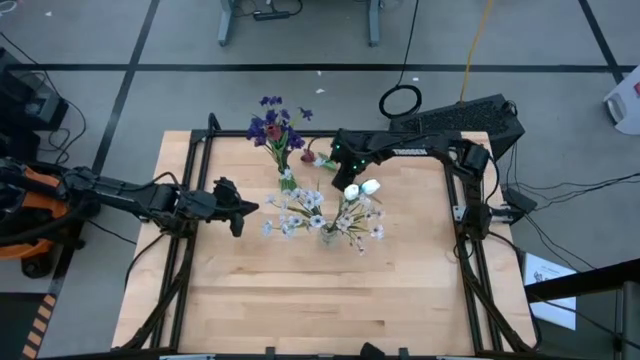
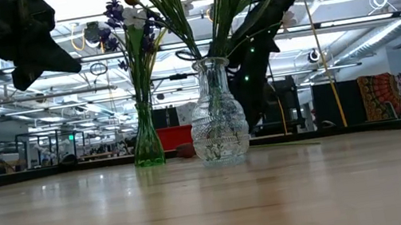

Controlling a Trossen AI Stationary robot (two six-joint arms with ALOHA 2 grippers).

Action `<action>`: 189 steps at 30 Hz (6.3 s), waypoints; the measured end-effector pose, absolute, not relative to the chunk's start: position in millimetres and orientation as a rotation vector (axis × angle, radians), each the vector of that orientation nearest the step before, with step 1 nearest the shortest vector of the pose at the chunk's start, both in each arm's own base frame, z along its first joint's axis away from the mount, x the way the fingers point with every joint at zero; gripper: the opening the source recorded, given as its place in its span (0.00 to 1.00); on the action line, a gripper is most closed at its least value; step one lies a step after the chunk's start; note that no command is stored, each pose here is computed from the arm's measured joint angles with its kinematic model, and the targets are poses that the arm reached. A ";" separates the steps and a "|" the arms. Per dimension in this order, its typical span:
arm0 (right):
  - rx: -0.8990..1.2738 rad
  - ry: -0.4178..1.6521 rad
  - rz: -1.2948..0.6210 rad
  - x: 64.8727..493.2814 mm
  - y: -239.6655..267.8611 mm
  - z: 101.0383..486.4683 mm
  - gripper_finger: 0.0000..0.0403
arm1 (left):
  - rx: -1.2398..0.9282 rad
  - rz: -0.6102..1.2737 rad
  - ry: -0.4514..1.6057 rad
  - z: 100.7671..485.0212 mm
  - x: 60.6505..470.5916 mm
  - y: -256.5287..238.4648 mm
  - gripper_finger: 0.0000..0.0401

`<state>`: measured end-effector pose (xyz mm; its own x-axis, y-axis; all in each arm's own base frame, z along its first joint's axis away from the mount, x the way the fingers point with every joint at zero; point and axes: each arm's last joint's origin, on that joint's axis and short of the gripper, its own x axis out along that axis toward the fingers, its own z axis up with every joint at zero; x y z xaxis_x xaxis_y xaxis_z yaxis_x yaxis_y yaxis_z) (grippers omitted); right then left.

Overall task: Sort flowers into vase by color
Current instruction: Put the red flower into the green vase

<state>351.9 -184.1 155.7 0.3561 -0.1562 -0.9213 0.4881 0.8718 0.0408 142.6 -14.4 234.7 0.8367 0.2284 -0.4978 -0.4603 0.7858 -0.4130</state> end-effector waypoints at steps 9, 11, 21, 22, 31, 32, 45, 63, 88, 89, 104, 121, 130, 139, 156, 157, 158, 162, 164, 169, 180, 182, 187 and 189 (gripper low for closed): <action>0.352 1.197 -0.521 352.1 -183.1 141.0 0.35 | -0.551 0.385 0.444 234.5 142.6 -14.4 0.00; 0.370 1.222 -0.534 350.7 -182.5 137.3 0.33 | -0.553 0.379 0.447 234.6 142.6 -14.6 0.00; 0.449 1.320 -0.544 349.7 -171.5 123.0 0.04 | -0.535 0.303 0.487 233.8 142.6 -16.8 0.00; 0.467 1.319 -0.543 349.9 -170.8 122.9 0.02 | -0.528 0.292 0.493 233.8 142.6 -17.1 0.00; 0.582 1.325 -0.636 328.9 -159.0 165.4 0.01 | -0.538 0.242 0.514 233.7 142.7 -18.6 0.00; 0.568 1.302 -0.662 326.0 -158.4 177.3 0.01 | -0.538 0.242 0.513 233.7 142.7 -18.6 0.00; 0.566 0.950 -1.013 226.5 -107.9 327.7 0.00 | -0.532 0.237 0.503 234.6 143.2 -18.7 0.00; 0.740 0.509 -0.745 169.1 11.3 390.5 0.00 | -0.508 0.147 0.444 263.3 143.8 -20.3 0.00; 0.573 0.313 -0.325 192.8 147.0 388.3 0.00 | -0.640 0.128 0.460 263.0 143.7 -21.8 0.00; 0.570 0.305 -0.318 199.7 153.1 385.4 0.00 | -0.637 0.114 0.465 263.0 143.7 -22.2 0.00; 0.607 -0.091 -0.288 331.7 184.3 368.5 0.00 | -0.401 -0.319 0.358 287.2 134.0 -30.3 0.00; 0.521 -0.068 -0.308 490.0 139.3 391.1 0.00 | -0.322 -0.425 0.073 327.1 90.9 -23.7 0.02; 0.540 -0.023 -0.295 513.2 110.5 374.5 0.00 | -0.327 -0.410 0.041 330.3 95.3 -24.0 0.23; 0.509 -0.023 -0.319 515.7 98.0 374.3 0.00 | -0.331 -0.287 0.057 327.3 104.0 -22.1 0.33; 0.481 0.008 -0.345 517.2 87.7 371.2 0.00 | -0.296 -0.268 0.076 324.5 125.0 -25.0 0.19; 0.477 0.015 -0.347 516.7 87.6 371.2 0.00 | -0.292 -0.264 0.065 325.4 124.8 -24.5 0.14; 0.474 0.024 -0.348 516.4 88.1 370.5 0.00 | -0.278 -0.258 0.059 325.7 124.2 -23.7 0.08; 0.480 0.039 -0.354 515.9 87.5 369.5 0.05 | -0.220 -0.229 0.048 327.2 122.3 -20.7 0.03; 0.475 0.033 -0.356 515.0 85.6 371.9 0.09 | -0.195 -0.205 0.030 329.5 120.9 -18.9 0.02; 0.455 0.082 -0.390 491.3 72.3 399.2 0.19 | -0.182 -0.131 0.024 329.8 121.5 -12.9 0.01; 0.303 0.335 -0.571 382.8 43.1 466.2 0.20 | -0.112 0.108 0.047 325.7 127.3 8.2 0.01; 0.279 0.389 -0.616 360.1 42.8 472.5 0.18 | -0.087 0.146 0.068 323.0 132.6 12.9 0.01; 0.235 0.490 -0.777 311.0 47.6 476.5 0.11 | -0.049 0.236 0.110 310.7 155.8 27.9 0.01; 0.232 0.520 -0.825 296.3 51.2 475.2 0.09 | -0.035 0.282 0.131 306.0 164.3 35.0 0.01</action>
